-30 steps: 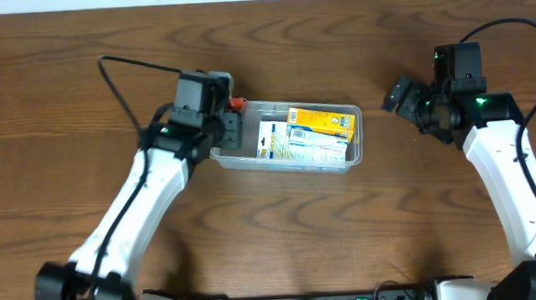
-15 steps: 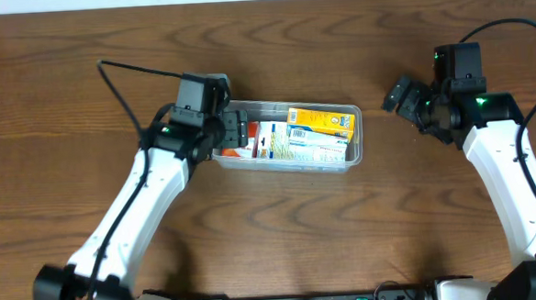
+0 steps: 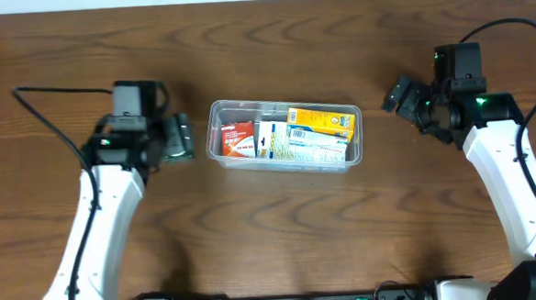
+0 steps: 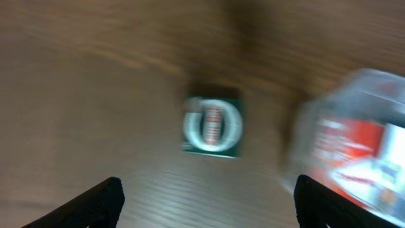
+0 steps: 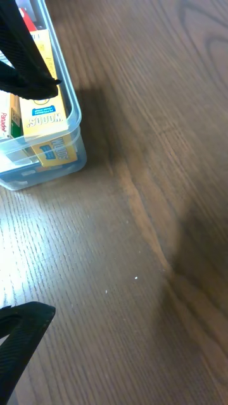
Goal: Pack container
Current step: 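Carry the red box right and drop it into the container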
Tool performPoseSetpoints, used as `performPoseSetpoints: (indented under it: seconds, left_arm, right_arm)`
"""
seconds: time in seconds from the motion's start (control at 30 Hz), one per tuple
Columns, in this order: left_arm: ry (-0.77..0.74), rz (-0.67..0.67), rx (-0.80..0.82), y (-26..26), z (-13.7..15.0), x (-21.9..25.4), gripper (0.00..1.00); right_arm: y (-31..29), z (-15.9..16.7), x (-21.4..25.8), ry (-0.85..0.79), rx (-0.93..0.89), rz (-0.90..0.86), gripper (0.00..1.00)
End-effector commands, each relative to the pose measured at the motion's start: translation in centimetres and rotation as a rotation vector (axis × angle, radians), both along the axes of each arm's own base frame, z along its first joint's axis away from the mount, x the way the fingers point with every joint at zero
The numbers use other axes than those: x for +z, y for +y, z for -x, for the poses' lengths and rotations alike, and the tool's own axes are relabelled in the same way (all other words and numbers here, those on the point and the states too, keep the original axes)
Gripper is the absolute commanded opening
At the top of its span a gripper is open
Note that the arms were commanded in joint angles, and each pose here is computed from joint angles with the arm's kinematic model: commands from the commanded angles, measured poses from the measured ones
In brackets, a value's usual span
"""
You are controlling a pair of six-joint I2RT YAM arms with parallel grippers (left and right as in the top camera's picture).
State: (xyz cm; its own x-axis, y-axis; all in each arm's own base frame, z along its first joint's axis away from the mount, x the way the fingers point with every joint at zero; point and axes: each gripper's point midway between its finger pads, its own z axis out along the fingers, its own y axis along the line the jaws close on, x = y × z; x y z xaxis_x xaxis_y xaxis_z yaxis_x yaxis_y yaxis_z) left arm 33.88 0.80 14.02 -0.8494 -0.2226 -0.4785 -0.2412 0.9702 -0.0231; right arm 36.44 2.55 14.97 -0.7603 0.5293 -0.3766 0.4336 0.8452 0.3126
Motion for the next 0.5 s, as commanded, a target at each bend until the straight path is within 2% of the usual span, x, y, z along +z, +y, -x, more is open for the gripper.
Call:
performPoseSetpoints:
  seconds: [0.0, 0.07, 0.23, 0.47]
  left_arm:
    - [0.063, 0.018, 0.057, 1.7, -0.6, -2.2, 0.87]
    - [0.101, 0.051, 0.026, 1.5, -1.1, -4.0, 0.87]
    - [0.173, 0.086, -0.167, -0.2, -2.7, -8.6, 0.87]
    - [0.218, 0.081, -0.226, -0.4, -3.3, -11.9, 0.88]
  right_arm:
    - [-0.2, -0.1, 0.8, -0.022, -0.017, -0.008, 0.99]
    - [-0.2, -0.1, 0.8, -0.022, -0.017, -0.008, 0.99]
    - [-0.2, -0.1, 0.8, -0.022, -0.017, -0.008, 0.99]
    - [-0.2, -0.1, 0.8, -0.022, -0.017, -0.008, 0.99]
